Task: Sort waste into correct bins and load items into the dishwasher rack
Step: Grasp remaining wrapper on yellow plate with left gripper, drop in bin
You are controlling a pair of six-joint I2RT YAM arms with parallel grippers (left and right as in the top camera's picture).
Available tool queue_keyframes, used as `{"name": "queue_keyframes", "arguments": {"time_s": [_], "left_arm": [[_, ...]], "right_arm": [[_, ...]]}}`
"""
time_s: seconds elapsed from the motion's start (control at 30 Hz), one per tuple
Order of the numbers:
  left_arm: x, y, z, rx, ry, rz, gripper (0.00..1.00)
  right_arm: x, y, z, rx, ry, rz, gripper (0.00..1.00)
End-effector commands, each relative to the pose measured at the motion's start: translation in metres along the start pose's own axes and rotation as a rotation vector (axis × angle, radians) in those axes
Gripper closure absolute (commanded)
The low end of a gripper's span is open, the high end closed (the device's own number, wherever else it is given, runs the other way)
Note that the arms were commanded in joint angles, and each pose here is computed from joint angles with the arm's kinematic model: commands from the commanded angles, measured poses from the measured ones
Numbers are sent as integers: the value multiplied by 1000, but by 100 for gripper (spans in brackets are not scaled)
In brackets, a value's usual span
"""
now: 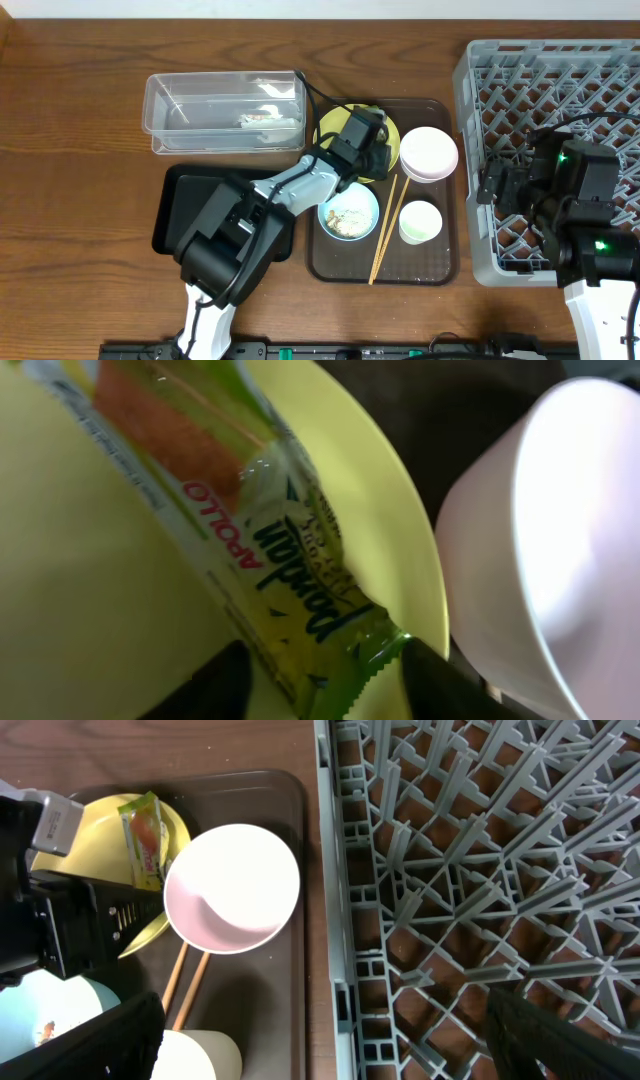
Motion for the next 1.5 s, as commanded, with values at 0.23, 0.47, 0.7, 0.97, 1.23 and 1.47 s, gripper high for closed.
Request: {"name": "queue_keyframes", "arguments": {"time_s": [0.23,0.47,0.7,0.97,1.23,1.47], "left_arm": [[3,7,0,-4,-6,-12,94],[52,42,10,44,10,-68,94],[145,94,44,148,51,-204,94],[183,100,130,358,257,-225,94],[194,103,134,377,243,-234,51],[207,85,72,263,106,-171,47]], "right_arm": [[4,5,3,18,11,-10,1],[4,5,3,18,11,-9,1],[4,5,3,18,11,-9,1],[4,5,3,18,11,-10,1],[4,5,3,18,11,-9,1],[4,5,3,18,11,-9,1]]}}
Point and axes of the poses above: each gripper's point midway between its finger pads, its own x axis back along the fingers, its own z axis along the line the jaws close on, y = z × x, the point moved 3 cm from there along x, back along the fingers, and after that the axes turned 11 degrees about x, right-handed, at the moved point
